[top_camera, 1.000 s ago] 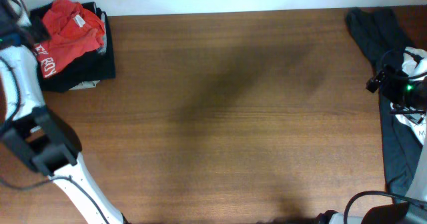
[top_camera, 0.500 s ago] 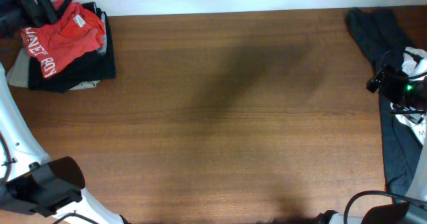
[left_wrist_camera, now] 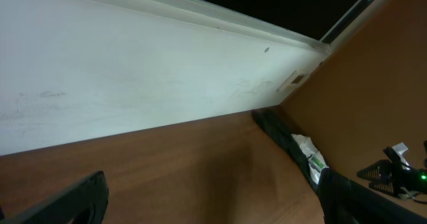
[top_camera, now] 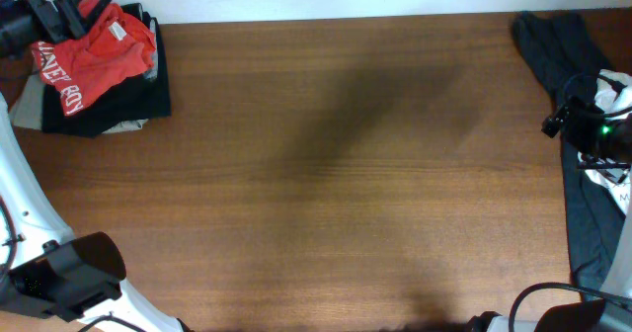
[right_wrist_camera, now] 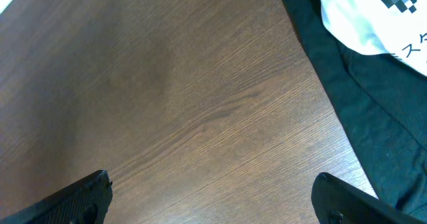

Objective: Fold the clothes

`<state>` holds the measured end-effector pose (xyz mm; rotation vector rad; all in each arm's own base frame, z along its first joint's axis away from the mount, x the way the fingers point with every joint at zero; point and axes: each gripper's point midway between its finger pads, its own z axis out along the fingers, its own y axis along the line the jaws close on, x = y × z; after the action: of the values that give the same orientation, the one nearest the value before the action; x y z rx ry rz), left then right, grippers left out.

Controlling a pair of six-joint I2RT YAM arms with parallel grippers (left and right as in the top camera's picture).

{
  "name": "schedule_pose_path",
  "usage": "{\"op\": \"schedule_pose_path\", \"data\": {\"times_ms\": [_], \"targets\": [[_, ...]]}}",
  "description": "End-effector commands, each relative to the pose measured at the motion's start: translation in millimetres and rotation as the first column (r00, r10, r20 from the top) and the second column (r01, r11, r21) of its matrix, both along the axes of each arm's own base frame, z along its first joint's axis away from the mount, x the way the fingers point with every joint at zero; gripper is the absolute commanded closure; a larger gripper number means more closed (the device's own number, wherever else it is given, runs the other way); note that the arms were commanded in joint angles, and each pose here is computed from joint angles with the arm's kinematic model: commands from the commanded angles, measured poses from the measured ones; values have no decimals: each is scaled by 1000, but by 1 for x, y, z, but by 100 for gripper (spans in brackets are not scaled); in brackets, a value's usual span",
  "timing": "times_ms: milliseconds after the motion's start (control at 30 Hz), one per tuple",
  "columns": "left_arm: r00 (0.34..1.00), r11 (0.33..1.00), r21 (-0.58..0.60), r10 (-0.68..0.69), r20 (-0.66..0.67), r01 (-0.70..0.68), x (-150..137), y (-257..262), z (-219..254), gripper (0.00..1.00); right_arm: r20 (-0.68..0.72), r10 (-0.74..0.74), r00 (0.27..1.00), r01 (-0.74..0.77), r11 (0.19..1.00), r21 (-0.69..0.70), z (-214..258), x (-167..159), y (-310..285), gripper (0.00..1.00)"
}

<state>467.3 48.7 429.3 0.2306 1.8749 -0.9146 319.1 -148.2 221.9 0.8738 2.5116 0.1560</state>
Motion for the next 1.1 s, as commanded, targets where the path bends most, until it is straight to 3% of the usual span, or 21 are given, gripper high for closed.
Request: {"op": "schedule_pose_path", "data": {"times_ms": [0, 100, 167, 233, 300, 500, 733, 867, 1067], "targets": [[1000, 1000, -8, -20, 10, 20, -4, -3, 3, 1, 23, -17, 1000, 18, 1000, -19, 10, 0, -4, 1], [1000, 1000, 15, 19, -23, -19, -5, -4, 0, 0, 24, -17, 1000, 18, 1000, -19, 10, 0, -4, 1], [976, 985, 115, 147, -159, -130, -11, -2, -27, 1, 23, -17, 1000, 18, 1000, -19, 10, 0, -4, 1], [911, 941, 262, 289, -296, -214, -27, 2, -58, 0, 23, -17, 1000, 18, 1000, -19, 10, 0, -4, 1], [875, 904, 372, 345, -339, -212, -43, -7, -73, 0, 23, -17, 1000, 18, 1000, -19, 10, 0, -4, 1], [979, 853, 522, 119, -166, -15, -68, -78, -84, 0, 23, -17, 1000, 18, 1000, -19, 10, 0, -4, 1], [995, 823, 567, 73, -71, -20, -130, -105, -140, 1, 23, -17, 1000, 18, 1000, -19, 10, 0, -4, 1], [992, 821, 561, 56, 113, -110, -177, -112, -177, 0, 23, -17, 1000, 18, 1000, -19, 10, 0, -4, 1], [905, 843, 452, 94, 414, -294, -215, -113, -209, 0, 23, -17, 1000, 18, 1000, -19, 10, 0, -4, 1]]}}
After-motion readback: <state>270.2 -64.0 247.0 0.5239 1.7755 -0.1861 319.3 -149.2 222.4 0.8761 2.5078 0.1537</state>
